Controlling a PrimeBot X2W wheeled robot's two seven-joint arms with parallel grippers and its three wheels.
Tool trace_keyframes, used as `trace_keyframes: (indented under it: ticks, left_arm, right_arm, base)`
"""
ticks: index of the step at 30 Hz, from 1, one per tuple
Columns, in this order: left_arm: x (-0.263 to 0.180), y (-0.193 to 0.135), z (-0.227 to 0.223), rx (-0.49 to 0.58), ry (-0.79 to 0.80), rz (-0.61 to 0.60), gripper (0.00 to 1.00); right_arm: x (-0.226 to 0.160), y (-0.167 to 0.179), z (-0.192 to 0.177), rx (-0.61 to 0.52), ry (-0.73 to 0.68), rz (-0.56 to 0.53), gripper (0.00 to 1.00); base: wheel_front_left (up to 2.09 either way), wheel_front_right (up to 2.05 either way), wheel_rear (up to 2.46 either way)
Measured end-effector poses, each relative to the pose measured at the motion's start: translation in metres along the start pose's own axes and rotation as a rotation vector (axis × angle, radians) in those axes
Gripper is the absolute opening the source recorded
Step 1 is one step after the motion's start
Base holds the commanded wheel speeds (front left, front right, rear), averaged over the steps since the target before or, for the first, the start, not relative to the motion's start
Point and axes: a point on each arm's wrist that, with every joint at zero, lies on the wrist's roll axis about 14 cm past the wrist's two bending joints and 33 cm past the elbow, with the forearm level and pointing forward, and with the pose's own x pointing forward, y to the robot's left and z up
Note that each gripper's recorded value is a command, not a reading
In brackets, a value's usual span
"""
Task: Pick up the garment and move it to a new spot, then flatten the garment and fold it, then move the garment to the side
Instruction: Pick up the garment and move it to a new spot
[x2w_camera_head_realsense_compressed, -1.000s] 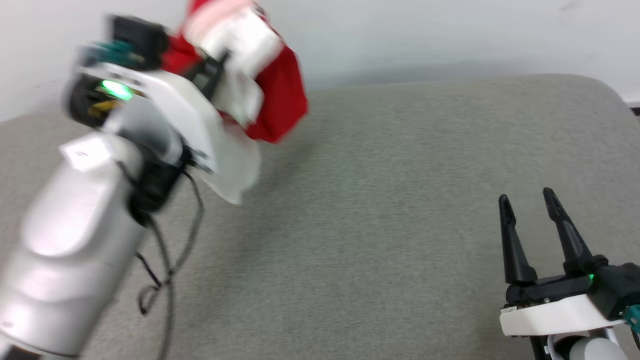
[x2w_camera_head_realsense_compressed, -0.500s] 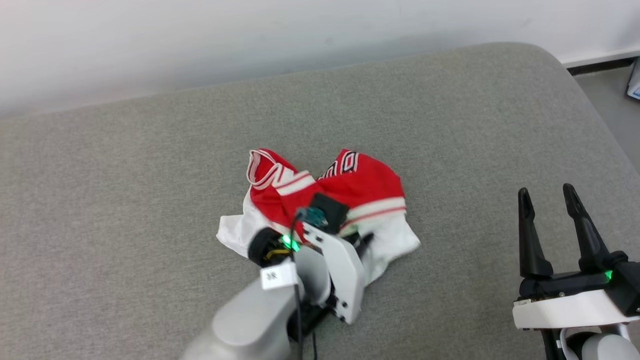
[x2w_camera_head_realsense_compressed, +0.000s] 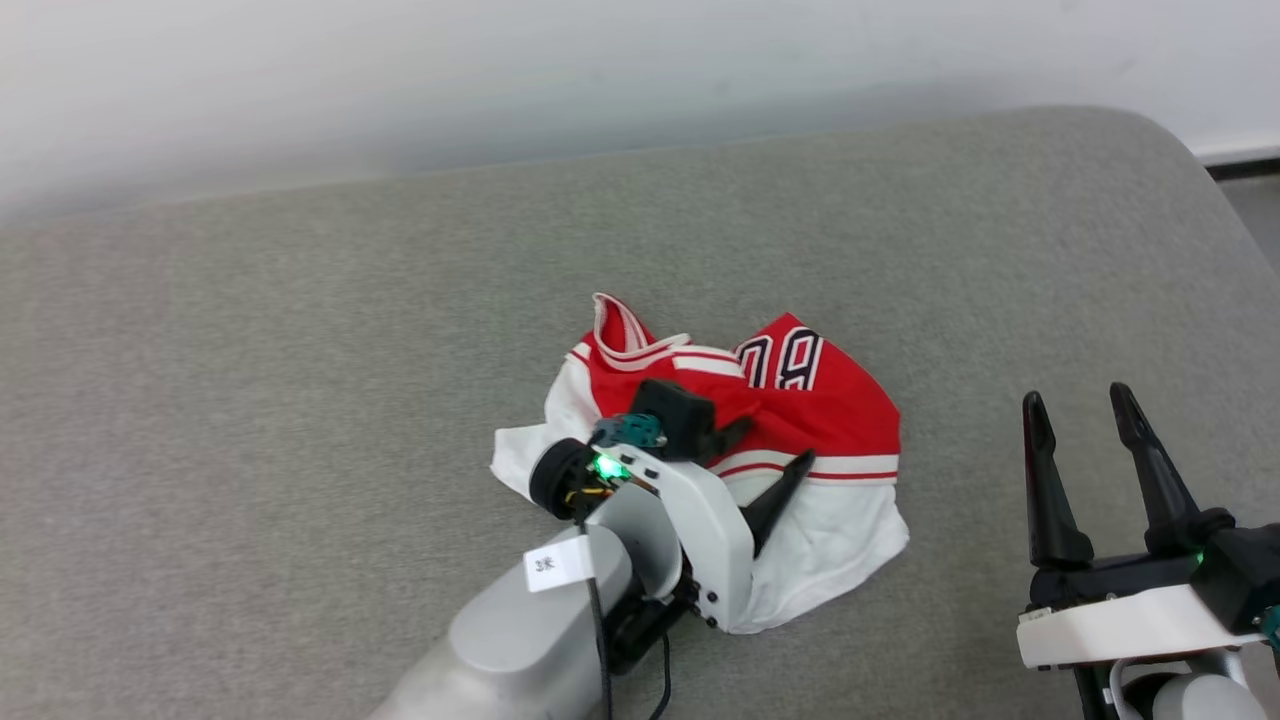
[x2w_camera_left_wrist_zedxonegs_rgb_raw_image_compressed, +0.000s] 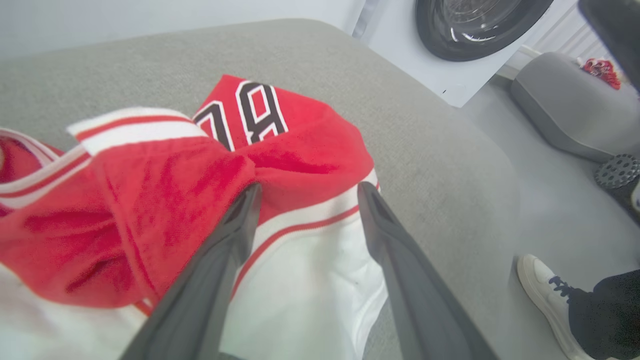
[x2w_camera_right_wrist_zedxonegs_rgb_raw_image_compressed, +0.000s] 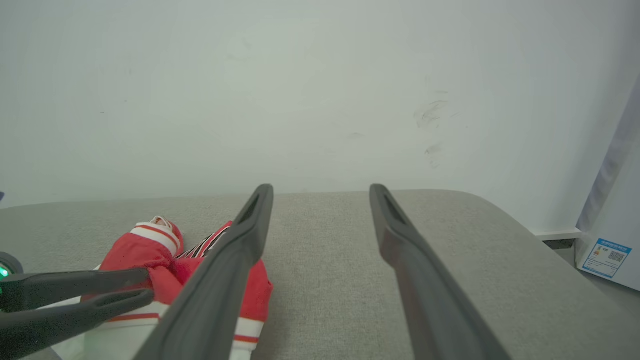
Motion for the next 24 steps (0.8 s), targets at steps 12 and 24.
trace_keyframes:
  ticks: [12, 24]
  left_arm:
    - [-0.112, 0.092, 0.081, 0.097, -0.351, 0.333, 1.0]
    - [-0.216, 0.102, 0.059, 0.148, -0.5, 0.589, 1.0]
  right_arm:
    - [-0.001, 0.036, 0.009, 0.007, -0.029, 0.112, 1.0]
    - [-0.012, 0.042, 0.015, 0.027, -0.041, 0.13, 1.0]
  base:
    - [0.0, 0.0, 0.0]
    - [0.0, 0.0, 0.0]
